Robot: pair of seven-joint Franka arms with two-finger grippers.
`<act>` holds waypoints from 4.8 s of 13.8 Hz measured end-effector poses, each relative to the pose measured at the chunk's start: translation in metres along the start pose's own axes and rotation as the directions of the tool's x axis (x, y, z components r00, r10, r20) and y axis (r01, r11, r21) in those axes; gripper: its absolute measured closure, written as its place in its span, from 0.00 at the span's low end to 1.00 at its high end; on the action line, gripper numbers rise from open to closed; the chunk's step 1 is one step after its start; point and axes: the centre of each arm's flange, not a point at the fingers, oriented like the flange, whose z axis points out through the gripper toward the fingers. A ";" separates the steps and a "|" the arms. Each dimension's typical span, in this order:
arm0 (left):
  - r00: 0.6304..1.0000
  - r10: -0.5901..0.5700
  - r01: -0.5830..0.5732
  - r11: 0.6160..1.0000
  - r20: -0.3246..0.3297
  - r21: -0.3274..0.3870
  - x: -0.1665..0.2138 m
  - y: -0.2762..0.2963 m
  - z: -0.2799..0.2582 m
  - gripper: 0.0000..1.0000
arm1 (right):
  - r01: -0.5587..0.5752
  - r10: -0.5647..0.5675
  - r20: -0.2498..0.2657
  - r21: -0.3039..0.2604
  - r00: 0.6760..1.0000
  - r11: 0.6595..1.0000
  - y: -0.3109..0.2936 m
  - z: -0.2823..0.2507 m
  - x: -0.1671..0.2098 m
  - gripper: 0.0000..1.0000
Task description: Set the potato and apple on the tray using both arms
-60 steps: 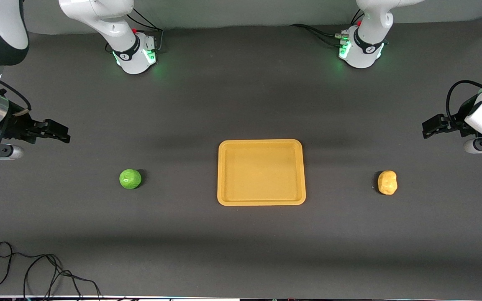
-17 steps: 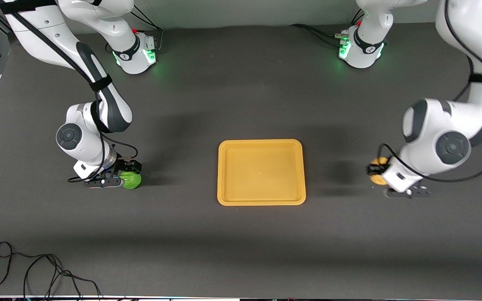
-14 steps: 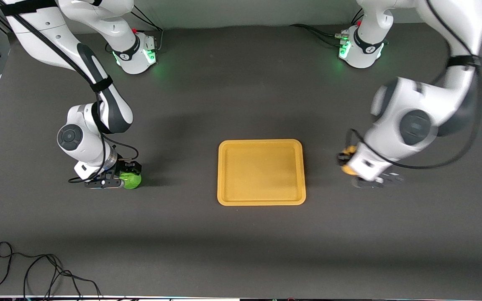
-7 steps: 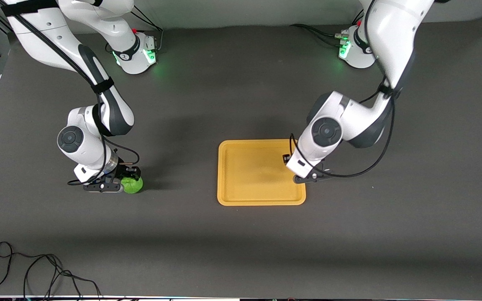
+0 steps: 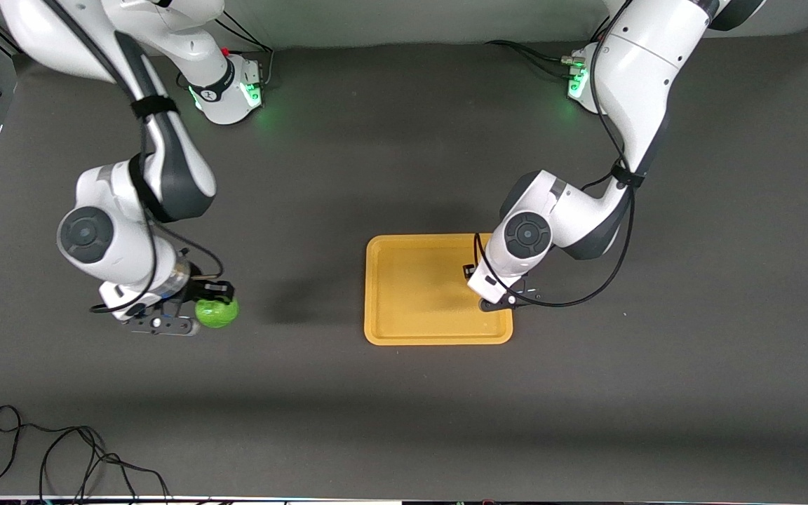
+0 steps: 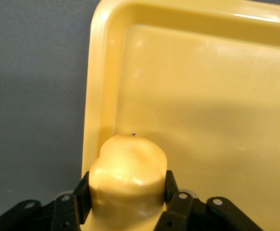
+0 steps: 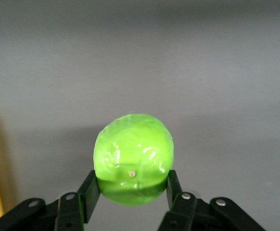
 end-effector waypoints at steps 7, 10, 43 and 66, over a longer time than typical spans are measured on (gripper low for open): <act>1.000 0.013 -0.013 1.000 -0.022 0.006 0.005 -0.001 0.013 0.01 | -0.167 0.167 0.002 0.038 0.986 0.985 -0.165 0.033 -0.032 0.39; 1.000 0.006 -0.005 0.999 -0.016 0.034 0.012 -0.009 -0.008 0.00 | -0.193 0.192 0.026 0.094 0.981 0.977 -0.226 0.068 -0.056 0.39; 0.978 0.169 -0.159 0.983 -0.119 0.087 -0.003 -0.319 -0.340 0.00 | -0.026 0.028 -0.043 0.038 0.999 0.999 0.101 -0.136 0.012 0.00; 0.979 0.158 -0.150 0.986 -0.129 0.071 -0.013 -0.325 -0.354 0.00 | 0.008 -0.007 -0.012 0.050 1.000 0.999 0.189 -0.222 -0.038 0.00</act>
